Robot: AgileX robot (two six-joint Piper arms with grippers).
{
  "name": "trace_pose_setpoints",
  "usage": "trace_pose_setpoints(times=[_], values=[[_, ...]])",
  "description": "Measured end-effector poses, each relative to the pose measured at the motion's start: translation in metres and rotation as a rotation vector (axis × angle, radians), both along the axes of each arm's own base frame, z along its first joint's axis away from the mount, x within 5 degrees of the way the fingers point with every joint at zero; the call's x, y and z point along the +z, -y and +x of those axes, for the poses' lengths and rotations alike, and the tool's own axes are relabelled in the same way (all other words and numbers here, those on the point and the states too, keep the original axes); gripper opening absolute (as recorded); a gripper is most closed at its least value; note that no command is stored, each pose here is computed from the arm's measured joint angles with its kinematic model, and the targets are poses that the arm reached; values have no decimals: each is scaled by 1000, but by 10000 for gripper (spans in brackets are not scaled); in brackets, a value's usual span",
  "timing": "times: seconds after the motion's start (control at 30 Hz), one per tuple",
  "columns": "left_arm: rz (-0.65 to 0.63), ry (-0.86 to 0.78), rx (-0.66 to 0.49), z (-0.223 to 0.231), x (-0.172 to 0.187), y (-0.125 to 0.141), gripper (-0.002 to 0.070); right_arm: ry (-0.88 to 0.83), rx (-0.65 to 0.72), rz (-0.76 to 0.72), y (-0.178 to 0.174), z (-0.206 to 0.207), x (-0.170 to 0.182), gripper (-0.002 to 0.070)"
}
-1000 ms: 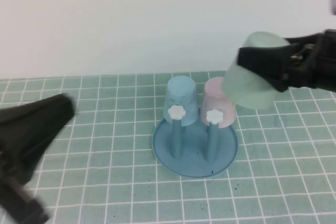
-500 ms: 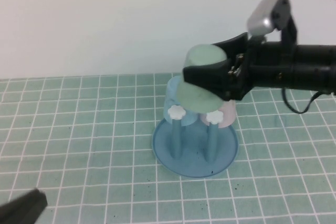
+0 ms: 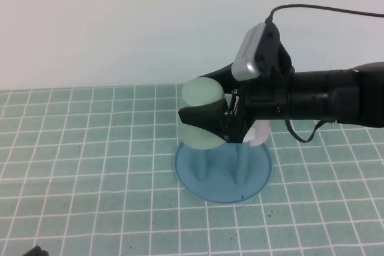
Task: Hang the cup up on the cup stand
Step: Place the cup on the cup holder
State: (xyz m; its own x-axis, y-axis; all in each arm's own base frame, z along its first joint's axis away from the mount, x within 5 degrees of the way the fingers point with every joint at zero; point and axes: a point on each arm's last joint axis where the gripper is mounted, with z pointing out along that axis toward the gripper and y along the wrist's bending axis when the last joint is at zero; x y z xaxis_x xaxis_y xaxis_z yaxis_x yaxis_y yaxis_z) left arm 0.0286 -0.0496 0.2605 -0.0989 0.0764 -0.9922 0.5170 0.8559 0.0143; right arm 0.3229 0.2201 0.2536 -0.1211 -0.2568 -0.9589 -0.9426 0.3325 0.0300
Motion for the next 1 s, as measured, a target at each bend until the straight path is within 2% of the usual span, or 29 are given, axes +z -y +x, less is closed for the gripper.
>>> trace_pose_setpoints(times=[0.33,0.73,0.9,1.0], values=[[113,143,202,8,4,-17,1,-14,-10,-27,-6,15,-17,585],[30,293,549,22,-9,-48,1,-52,-1,-64,-9,22,-46,589],[-2,307,709,27,-34,-63,1,-62,5,-64,-9,22,-50,660],[25,313,708,28,-40,-63,1,-61,10,-59,-10,22,-49,683]])
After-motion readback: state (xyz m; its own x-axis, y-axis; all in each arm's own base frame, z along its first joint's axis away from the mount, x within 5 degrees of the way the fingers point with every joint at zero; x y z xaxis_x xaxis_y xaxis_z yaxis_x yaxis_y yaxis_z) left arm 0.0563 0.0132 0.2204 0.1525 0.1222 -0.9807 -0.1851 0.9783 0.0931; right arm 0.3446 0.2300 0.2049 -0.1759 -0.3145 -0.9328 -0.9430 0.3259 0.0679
